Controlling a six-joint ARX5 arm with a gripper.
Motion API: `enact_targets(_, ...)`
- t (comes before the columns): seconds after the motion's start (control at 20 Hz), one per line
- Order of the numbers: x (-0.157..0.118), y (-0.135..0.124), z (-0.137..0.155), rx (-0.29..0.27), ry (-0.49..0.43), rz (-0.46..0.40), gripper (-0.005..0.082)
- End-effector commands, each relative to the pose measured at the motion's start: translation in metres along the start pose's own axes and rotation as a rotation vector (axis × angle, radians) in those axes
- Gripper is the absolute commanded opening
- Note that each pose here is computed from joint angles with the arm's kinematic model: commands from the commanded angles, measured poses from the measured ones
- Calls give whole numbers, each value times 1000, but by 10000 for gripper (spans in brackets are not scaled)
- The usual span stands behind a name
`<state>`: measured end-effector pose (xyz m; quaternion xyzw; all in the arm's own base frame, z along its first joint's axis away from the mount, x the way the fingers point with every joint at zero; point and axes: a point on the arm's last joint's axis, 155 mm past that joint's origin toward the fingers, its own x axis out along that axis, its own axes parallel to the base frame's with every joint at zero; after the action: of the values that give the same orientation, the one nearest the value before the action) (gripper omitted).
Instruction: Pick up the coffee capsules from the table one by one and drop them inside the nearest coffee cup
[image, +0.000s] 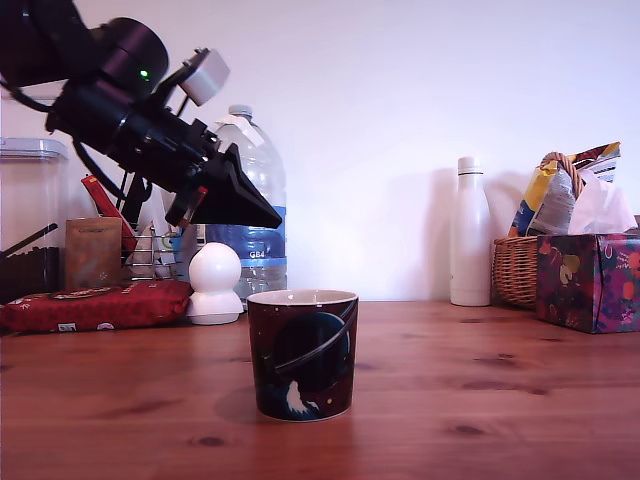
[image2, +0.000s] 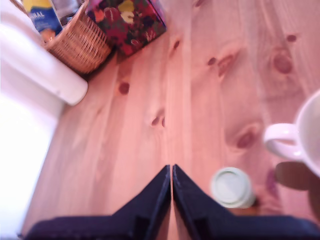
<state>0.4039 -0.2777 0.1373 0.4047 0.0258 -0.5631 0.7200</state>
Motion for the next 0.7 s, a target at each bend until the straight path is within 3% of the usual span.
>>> enact_targets(0.0,16,-14,-8,17,9,-65,-22)
enact_targets(0.3,44,-23,-8,107,40,-187,-23)
enact_targets(0.65,70,-30,-28,222,136,-298,-24)
